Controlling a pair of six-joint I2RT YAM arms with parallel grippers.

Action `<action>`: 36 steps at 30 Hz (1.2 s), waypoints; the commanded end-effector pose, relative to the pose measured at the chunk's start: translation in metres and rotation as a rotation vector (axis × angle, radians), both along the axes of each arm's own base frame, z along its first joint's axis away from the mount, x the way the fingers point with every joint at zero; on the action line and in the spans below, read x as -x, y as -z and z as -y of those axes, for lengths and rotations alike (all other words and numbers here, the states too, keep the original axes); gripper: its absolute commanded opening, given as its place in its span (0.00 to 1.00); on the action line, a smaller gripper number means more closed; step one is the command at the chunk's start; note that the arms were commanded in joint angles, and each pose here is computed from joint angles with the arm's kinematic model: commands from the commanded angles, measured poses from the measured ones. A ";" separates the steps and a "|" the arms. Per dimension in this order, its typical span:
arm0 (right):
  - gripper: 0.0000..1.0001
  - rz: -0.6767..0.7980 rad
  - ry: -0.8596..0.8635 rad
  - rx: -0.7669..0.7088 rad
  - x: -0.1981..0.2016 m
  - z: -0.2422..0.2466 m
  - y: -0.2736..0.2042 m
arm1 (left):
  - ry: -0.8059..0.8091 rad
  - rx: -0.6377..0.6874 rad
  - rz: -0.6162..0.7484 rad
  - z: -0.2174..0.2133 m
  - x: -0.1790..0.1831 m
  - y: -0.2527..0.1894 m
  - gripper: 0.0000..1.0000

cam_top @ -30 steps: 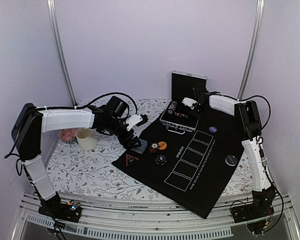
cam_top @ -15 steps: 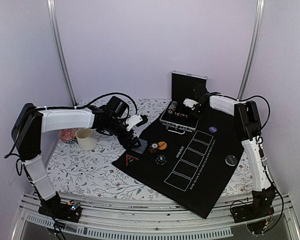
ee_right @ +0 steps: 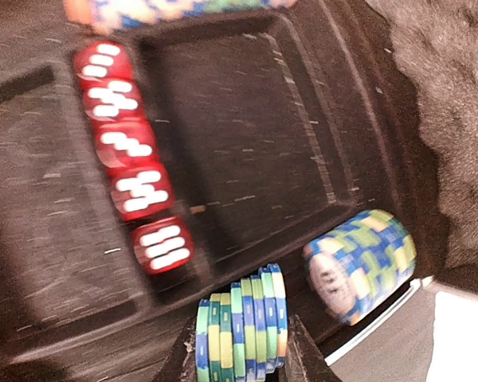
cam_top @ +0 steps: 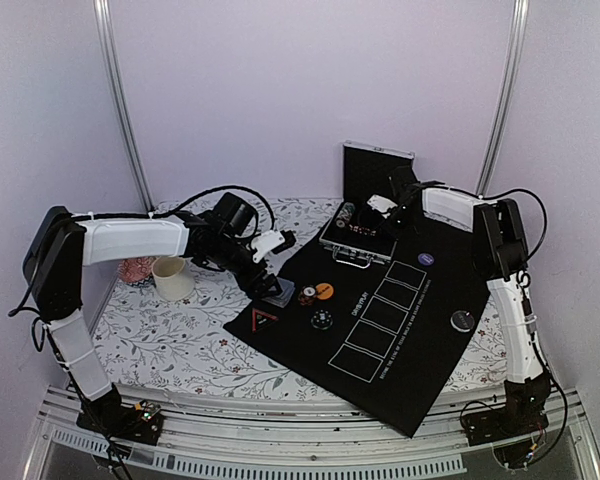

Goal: Distribute texas hold em gaming equipment
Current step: Pick up the pile of poker chips from the chip case, then place the poker chips pile in the small blind area.

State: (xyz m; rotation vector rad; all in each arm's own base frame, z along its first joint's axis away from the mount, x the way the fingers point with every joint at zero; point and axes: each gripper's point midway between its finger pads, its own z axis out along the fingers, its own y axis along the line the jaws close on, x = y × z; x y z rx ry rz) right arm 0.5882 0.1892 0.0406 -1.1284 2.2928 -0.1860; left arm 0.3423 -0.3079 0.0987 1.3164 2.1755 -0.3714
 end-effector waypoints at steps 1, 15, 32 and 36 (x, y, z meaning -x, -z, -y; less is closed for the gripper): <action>0.02 0.050 -0.015 -0.199 0.015 -0.029 -0.078 | 0.002 0.004 -0.009 -0.004 0.001 0.000 0.87; 0.02 -0.127 0.128 -0.601 0.089 0.003 -0.154 | -0.002 0.018 0.019 -0.006 0.002 -0.013 0.87; 0.02 -0.503 0.544 -0.924 0.167 0.117 -0.054 | 0.013 0.043 0.031 -0.001 0.007 -0.027 0.87; 0.02 -0.540 0.548 -0.961 0.160 0.115 -0.042 | 0.015 0.042 0.033 0.000 0.008 -0.027 0.87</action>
